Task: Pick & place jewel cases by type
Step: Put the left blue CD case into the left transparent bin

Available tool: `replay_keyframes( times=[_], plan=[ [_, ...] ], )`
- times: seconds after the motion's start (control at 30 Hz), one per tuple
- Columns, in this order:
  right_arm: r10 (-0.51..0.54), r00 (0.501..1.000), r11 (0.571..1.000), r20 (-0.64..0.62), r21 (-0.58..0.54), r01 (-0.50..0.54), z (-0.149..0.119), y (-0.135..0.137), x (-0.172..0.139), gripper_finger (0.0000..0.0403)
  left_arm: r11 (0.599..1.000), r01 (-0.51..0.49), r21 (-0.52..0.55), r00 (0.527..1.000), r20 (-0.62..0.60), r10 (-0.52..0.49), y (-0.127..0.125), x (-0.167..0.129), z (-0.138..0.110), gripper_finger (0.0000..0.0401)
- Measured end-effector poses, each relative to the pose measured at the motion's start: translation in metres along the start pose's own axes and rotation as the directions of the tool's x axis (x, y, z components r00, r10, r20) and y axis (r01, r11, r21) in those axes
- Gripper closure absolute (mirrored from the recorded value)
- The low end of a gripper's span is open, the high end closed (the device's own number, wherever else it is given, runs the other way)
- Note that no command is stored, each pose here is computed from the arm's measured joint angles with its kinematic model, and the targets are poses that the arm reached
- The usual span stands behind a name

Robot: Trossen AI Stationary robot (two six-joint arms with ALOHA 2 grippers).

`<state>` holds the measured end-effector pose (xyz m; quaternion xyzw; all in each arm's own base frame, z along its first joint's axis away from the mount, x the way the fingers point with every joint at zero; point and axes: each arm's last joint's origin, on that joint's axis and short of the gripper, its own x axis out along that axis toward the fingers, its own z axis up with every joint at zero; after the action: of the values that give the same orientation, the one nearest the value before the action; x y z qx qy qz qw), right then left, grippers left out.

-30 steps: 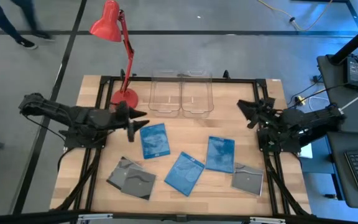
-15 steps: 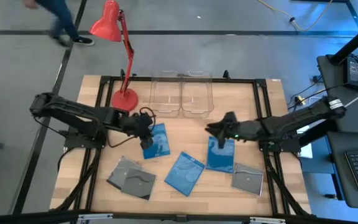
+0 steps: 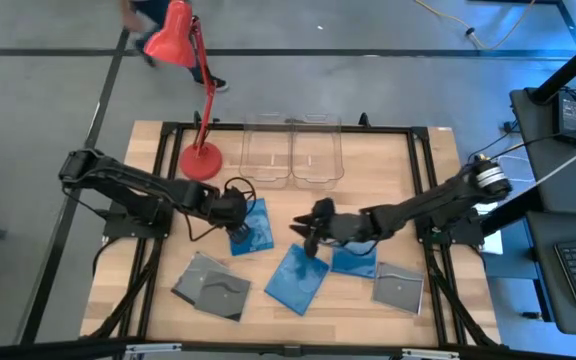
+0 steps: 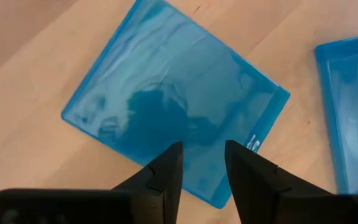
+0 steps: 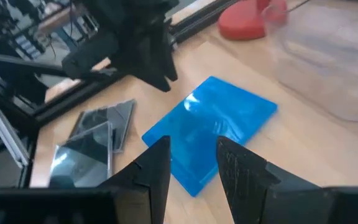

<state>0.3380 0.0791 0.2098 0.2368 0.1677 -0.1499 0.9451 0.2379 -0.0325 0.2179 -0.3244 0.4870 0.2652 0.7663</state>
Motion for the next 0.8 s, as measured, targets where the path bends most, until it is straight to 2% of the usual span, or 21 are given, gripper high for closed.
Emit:
replay_keyframes(
  times=[0.17, 0.3, 0.5, 0.67, 0.8],
  plan=[
    [0.031, 0.996, 0.999, -0.084, 0.012, -0.03, -0.004, 0.002, 0.034, 0.027, 0.996, -0.016, -0.09, 1.0, -0.018, 0.014, 0.0, 0.0, -0.004, 0.0254],
    [0.082, 0.983, 0.995, -0.166, 0.063, -0.072, -0.011, 0.0, 0.057, 0.0263, 0.991, -0.04, -0.13, 0.999, -0.039, 0.036, 0.0, -0.001, -0.01, 0.0207],
    [0.069, 0.97, 0.992, -0.232, 0.116, -0.043, -0.026, -0.01, 0.079, 0.0249, 0.966, -0.061, -0.252, 0.998, -0.043, 0.052, -0.002, -0.002, -0.017, 0.0138],
    [0.049, 0.965, 0.991, -0.259, 0.135, -0.014, -0.035, -0.015, 0.084, 0.0248, 0.948, -0.062, -0.313, 0.996, -0.081, 0.039, -0.005, -0.002, -0.028, 0.013],
    [0.042, 0.962, 0.994, -0.27, 0.112, -0.012, -0.036, -0.015, 0.084, 0.0248, 0.928, -0.125, -0.351, 0.988, -0.126, 0.086, 0.006, 0.009, -0.04, 0.0135]
  ],
)
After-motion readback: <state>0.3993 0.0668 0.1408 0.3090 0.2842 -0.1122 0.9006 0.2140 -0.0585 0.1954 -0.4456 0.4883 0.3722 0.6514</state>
